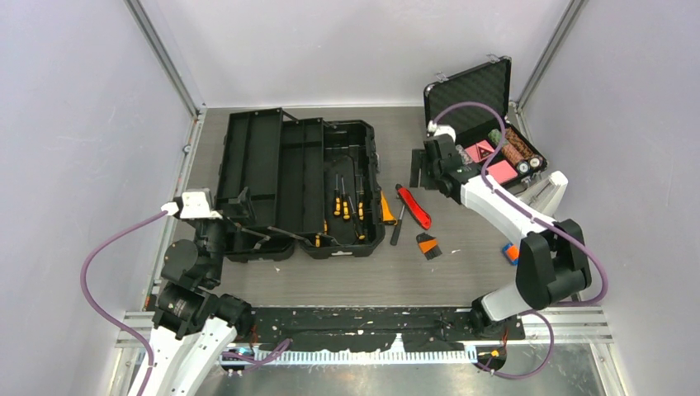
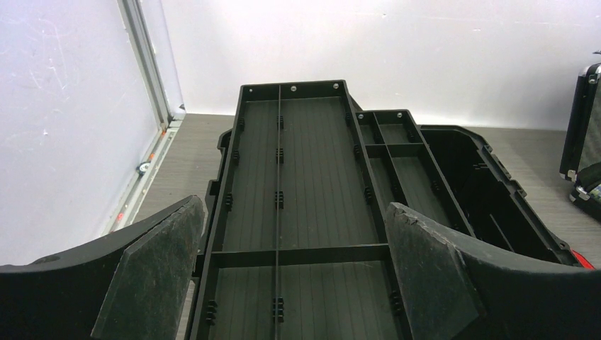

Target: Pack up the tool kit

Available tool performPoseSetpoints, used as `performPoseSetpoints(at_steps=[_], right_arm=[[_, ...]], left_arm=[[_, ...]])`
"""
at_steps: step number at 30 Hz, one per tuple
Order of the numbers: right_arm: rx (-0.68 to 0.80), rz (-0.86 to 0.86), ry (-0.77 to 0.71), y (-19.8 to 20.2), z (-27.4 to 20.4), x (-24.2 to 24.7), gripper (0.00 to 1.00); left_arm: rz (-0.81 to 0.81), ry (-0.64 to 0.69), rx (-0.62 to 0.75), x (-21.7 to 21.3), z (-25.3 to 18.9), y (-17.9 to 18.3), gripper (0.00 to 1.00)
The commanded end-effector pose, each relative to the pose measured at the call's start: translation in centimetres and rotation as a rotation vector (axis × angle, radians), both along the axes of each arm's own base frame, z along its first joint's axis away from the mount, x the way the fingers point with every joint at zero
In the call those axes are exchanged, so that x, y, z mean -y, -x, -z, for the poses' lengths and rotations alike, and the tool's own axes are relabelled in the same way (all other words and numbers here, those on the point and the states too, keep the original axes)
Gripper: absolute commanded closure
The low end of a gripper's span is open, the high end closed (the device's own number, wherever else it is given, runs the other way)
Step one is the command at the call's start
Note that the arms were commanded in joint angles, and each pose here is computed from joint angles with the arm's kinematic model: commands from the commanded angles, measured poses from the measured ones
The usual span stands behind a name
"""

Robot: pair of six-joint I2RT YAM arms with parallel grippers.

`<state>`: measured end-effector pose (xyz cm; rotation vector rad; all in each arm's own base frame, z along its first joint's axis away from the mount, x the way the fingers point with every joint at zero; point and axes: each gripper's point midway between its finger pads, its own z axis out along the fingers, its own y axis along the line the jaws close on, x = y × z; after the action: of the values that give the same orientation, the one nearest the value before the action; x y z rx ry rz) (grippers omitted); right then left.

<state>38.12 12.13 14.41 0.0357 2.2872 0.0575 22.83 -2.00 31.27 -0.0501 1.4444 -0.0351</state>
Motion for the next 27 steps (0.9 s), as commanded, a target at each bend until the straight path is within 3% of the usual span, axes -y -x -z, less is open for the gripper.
performPoseSetpoints(at_steps=[1, 9, 21, 27], right_arm=[[-0.090, -0.008, -0.044, 2.0, 3.4, -0.6, 0.27], [-0.166, -0.062, -0.057, 1.5, 7.6, -2.0, 0.28], [-0.251, -0.150, -0.110, 1.6, 10.6, -4.3, 0.43], [-0.263, -0.201, -0.150, 2.2, 10.3, -5.2, 0.40]], left_arm=[[0.012, 0.018, 0.039, 0.2, -1.2, 0.2, 0.01], [0.010, 0.018, 0.040, 0.1, -1.3, 0.2, 0.01], [0.007, 0.020, 0.044, 0.0, -1.3, 0.3, 0.01], [0.010, 0.020, 0.044, 0.1, -1.4, 0.3, 0.01]])
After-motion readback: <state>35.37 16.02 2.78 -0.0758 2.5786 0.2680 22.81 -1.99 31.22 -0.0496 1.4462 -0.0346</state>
